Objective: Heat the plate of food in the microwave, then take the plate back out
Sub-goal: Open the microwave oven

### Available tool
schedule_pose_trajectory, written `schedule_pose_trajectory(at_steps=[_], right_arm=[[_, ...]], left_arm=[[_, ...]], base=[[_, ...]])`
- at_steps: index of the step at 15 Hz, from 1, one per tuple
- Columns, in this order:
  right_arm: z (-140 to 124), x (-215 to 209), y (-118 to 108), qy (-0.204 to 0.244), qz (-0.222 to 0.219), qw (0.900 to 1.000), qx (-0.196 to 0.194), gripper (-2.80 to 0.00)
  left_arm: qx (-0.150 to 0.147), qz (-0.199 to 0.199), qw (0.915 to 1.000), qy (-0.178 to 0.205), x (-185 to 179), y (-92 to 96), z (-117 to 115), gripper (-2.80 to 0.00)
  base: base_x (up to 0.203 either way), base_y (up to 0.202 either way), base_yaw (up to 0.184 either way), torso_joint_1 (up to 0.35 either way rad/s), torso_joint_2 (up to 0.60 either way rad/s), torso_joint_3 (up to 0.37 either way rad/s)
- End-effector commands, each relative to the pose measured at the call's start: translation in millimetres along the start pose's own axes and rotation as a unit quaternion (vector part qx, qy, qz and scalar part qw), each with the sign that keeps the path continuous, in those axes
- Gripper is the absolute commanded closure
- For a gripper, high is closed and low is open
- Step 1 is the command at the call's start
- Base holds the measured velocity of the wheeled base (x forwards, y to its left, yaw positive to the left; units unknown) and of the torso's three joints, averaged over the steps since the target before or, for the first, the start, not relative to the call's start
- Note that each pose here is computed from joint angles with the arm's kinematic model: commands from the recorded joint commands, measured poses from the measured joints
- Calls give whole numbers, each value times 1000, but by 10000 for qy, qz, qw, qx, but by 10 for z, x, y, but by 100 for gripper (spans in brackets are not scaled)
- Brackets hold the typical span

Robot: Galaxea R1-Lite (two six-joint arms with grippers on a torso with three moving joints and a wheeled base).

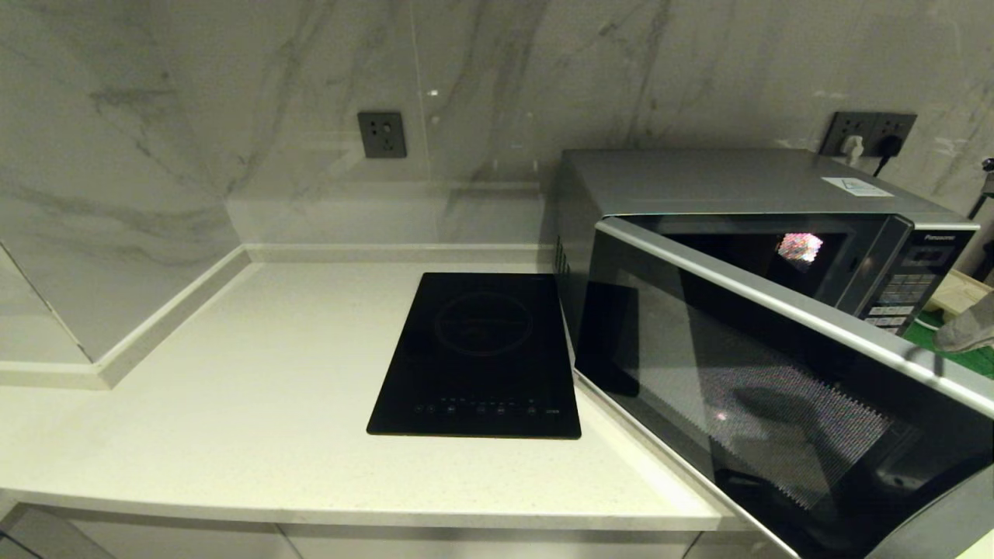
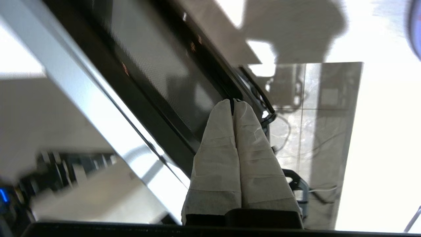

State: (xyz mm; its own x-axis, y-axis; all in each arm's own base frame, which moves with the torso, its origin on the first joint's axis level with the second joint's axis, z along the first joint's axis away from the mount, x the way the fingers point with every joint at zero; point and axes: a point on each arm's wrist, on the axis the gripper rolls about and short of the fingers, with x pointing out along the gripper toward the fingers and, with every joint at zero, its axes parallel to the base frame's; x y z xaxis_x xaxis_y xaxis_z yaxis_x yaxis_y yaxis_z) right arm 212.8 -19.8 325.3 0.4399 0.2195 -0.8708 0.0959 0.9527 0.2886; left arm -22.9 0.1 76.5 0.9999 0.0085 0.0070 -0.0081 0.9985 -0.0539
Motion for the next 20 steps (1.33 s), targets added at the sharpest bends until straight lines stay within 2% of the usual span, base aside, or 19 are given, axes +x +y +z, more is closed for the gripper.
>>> schedule_pose_trajectory(at_steps=[1,3,5,8,11,13,20], right_arm=[[-186,-58,10,122,228,9982,-536,0],[-339,-88,28,188,566,9913,-1170,0],[-439,-79,99,269,959,9803,-1704,0],[-472,-28,248,433,1194,9698,-2081,0],[-515,10,436,567,1475,9536,-2562,0],[-505,62,545,618,1623,9448,-2780,0],[-506,183,771,787,1902,9239,-3225,0]], left_arm=[[-7,3,10000,-3,0,0,0,0],[-7,3,10000,-3,0,0,0,0],[-7,3,10000,-3,0,0,0,0],[-7,3,10000,-3,0,0,0,0],[-7,3,10000,-3,0,0,0,0],[-7,3,10000,-3,0,0,0,0],[-7,3,10000,-3,0,0,0,0]], base=[[0,0,0,0,0,0],[0,0,0,0,0,0],[0,0,0,0,0,0],[0,0,0,0,0,0],[0,0,0,0,0,0],[0,0,0,0,0,0],[0,0,0,0,0,0]])
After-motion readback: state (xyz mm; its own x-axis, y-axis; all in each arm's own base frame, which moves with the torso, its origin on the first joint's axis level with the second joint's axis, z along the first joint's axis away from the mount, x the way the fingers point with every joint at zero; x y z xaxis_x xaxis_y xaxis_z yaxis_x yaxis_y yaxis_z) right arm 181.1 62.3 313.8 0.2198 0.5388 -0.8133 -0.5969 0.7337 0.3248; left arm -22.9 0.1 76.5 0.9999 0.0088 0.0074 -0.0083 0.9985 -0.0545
